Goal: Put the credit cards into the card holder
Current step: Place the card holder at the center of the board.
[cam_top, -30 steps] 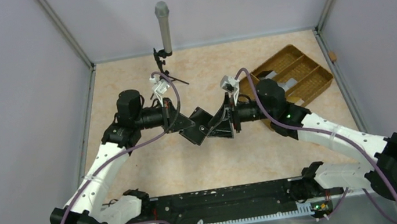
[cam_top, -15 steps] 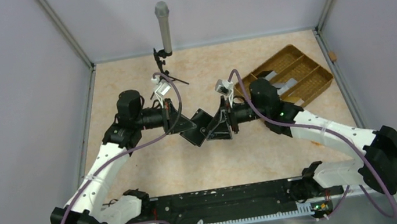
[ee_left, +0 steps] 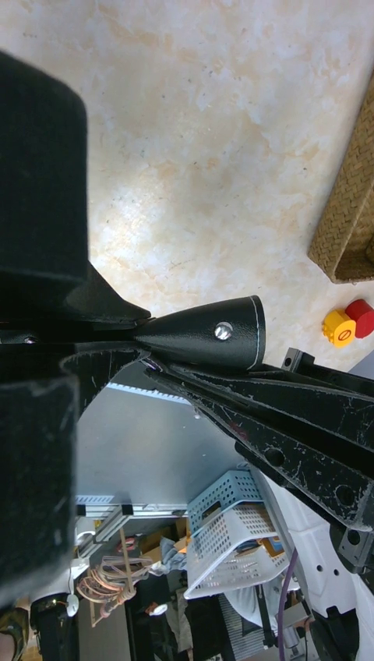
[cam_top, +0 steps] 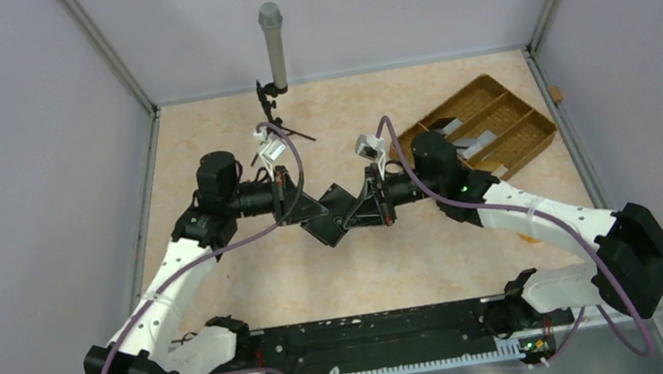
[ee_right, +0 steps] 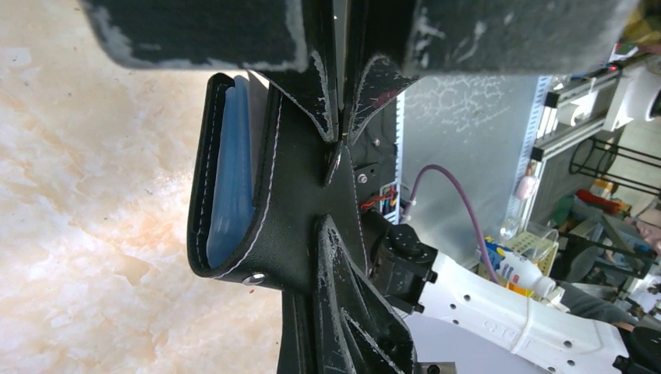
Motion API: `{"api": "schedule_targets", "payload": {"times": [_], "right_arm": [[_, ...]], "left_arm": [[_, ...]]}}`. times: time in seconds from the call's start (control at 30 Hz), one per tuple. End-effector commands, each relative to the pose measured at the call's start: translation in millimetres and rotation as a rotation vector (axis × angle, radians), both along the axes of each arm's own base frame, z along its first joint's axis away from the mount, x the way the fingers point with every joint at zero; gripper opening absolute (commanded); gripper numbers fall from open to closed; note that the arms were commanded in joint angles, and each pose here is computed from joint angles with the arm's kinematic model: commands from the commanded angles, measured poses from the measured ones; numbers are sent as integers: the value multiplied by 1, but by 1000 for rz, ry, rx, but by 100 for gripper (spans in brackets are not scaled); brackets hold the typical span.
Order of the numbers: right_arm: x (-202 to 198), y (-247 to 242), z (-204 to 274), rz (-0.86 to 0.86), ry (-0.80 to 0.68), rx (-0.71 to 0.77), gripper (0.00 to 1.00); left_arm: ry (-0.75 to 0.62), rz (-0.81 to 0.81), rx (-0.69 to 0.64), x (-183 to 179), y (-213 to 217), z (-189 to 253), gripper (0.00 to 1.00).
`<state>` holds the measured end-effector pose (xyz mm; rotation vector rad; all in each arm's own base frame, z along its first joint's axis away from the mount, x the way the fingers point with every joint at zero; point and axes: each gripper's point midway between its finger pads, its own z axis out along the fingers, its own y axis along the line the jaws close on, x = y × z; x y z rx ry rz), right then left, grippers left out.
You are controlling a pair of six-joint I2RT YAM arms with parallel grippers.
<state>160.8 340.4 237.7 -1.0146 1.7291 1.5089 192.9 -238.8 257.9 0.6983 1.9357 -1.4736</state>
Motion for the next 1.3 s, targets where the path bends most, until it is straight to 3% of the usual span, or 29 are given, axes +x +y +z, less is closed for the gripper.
{"api": "schedule_targets", "payload": {"times": [0.0, 0.43, 0.63, 0.73, 0.77, 0.87, 0.93, 1.1, 1.27], "right_arm": [[-13, 8, 34, 98, -89, 88, 0], [-48, 11, 36, 251, -110, 45, 0], [-50, 8, 36, 245, -117, 43, 0], [-39, 8, 37, 154, -131, 27, 0], [-28, 7, 37, 69, -139, 15, 8], [23, -12, 34, -318, -129, -30, 55], [46, -33, 27, -534, -85, -37, 71], [56, -58, -7, -762, 121, -20, 81], [48, -61, -64, -851, 301, -126, 81]], "left_arm": [[-51, 61, 32, 16, 0, 0, 0], [68, 109, 105, 32, 0, -27, 0], [97, 105, 111, 32, -1, -32, 0], [112, 135, 131, 35, 1, -37, 0], [113, 161, 144, 37, 3, -39, 0], [125, 332, 201, 47, 14, -55, 0], [127, 460, 201, 50, 19, -67, 0], [276, 719, 108, 44, 25, -107, 0], [325, 842, 66, 33, 19, -132, 0]]}}
